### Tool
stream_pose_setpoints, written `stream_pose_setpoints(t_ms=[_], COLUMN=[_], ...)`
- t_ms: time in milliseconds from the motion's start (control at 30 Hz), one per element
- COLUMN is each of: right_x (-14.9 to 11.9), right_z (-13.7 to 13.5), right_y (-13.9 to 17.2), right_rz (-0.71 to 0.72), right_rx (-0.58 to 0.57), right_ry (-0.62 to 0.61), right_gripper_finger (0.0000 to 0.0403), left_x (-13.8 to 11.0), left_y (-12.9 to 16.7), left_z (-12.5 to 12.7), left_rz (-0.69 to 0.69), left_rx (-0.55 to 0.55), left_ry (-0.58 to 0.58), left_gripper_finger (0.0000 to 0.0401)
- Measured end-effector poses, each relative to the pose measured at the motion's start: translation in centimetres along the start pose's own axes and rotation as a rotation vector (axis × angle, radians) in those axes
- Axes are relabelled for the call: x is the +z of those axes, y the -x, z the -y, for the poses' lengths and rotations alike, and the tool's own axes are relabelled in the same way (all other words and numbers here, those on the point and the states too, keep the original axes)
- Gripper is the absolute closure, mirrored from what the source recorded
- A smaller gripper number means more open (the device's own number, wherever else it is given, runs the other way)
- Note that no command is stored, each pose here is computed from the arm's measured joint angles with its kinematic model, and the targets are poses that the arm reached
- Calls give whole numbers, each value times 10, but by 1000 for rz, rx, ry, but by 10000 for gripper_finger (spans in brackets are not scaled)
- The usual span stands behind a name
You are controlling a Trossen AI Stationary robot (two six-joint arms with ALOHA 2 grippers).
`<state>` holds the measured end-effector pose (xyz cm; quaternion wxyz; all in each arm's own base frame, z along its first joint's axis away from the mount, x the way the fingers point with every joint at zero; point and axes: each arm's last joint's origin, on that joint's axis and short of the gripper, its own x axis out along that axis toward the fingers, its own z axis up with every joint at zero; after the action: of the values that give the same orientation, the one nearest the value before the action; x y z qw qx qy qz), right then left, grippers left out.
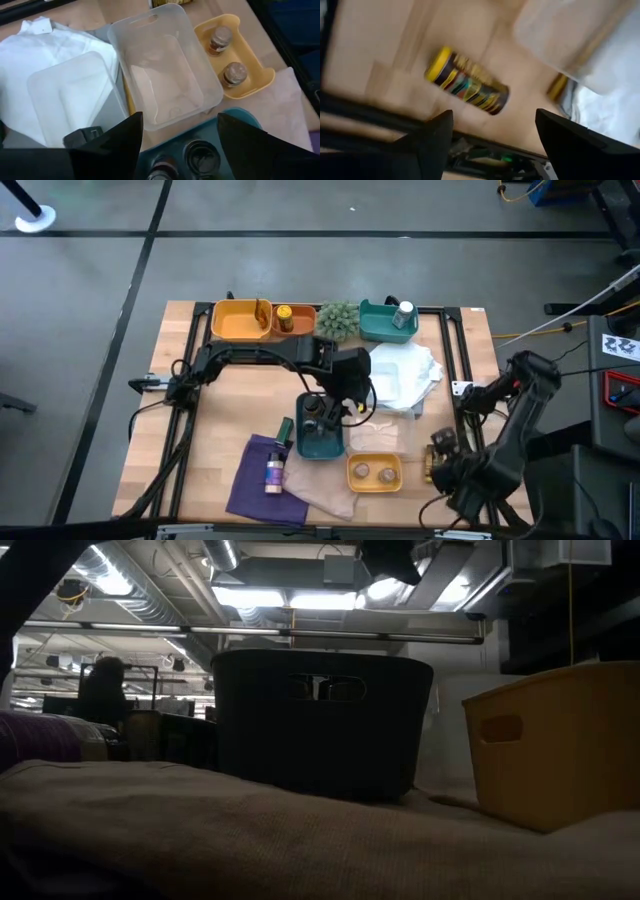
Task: Sort spices by type
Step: Put the yellow seasoning bottle into the orange bin
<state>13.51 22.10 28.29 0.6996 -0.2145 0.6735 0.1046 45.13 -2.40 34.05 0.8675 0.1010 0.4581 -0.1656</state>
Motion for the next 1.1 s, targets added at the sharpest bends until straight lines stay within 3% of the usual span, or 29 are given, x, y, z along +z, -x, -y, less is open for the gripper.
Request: stream_pose_setpoints(t_ms=[267, 433, 700, 1100], right_x=[25, 33, 36, 16], right_z=[-26, -33, -40, -33], right_y=[-47, -67, -93, -131], right_rz=[-211, -276, -225, -301], right_rx=[-14, -39, -21, -33], right_ry=[395, 526, 558, 563], right_gripper_finger=[121, 121, 121, 121], left_x=[4, 6, 8, 7], left_y=[-3, -4, -5, -5], left_z=[16, 25, 34, 37], left_rz=[-4, -8, -11, -28], left_rx=[-21, -34, -47, -55], left_ry=[-21, -37, -75, -75], left_gripper_finger=[164, 164, 164, 164])
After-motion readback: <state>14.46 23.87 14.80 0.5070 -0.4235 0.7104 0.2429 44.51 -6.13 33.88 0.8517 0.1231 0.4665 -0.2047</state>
